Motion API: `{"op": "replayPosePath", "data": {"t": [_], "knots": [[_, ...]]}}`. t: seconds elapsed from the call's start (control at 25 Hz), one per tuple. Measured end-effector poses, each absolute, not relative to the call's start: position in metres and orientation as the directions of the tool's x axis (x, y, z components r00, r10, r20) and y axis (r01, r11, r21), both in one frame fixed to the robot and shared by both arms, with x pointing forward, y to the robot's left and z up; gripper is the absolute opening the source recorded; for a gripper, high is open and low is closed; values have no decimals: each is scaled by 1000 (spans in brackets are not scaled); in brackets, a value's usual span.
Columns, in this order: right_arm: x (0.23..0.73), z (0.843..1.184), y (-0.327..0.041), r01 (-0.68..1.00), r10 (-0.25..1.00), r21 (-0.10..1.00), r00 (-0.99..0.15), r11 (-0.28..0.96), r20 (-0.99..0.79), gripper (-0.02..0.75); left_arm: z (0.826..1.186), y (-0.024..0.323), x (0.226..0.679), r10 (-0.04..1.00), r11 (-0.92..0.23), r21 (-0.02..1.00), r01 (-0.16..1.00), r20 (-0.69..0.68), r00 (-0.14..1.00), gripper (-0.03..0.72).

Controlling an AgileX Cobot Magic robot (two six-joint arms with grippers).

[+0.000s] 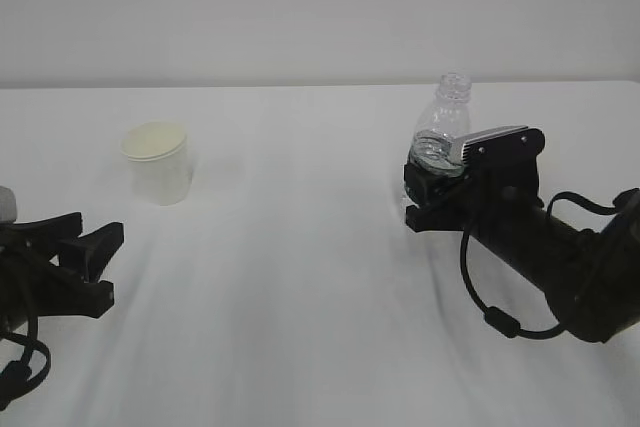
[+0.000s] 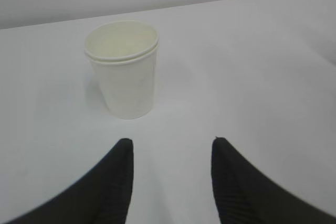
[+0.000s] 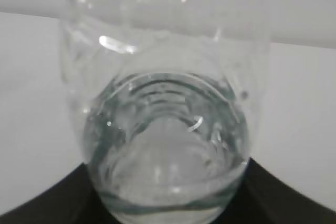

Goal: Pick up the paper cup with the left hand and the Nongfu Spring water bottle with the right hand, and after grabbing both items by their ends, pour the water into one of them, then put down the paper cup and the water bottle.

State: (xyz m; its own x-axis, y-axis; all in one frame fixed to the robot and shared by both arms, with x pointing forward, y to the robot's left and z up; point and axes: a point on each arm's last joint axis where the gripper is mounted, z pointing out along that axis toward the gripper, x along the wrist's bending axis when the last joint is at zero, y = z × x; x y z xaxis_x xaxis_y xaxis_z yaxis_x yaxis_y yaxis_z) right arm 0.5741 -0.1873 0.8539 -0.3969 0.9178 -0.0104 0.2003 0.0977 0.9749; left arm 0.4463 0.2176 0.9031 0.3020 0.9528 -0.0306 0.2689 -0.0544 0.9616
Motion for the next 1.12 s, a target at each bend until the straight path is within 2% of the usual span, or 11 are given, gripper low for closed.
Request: {"op": "replayPosePath", "data": {"t": [0.32, 0.64, 1.12], "knots": [[556, 857, -194, 234, 923, 966, -384, 109, -11, 396, 903, 217, 446, 952, -56, 962, 268, -30, 305, 344], [534, 882, -201, 209, 925, 973, -380, 100, -13, 396, 903, 216, 446, 948, -60, 962, 267, -28, 316, 344], [513, 898, -209, 194, 931, 976, -364, 102, -24, 395, 903, 216, 446, 948, -61, 962, 267, -28, 318, 344]]}}
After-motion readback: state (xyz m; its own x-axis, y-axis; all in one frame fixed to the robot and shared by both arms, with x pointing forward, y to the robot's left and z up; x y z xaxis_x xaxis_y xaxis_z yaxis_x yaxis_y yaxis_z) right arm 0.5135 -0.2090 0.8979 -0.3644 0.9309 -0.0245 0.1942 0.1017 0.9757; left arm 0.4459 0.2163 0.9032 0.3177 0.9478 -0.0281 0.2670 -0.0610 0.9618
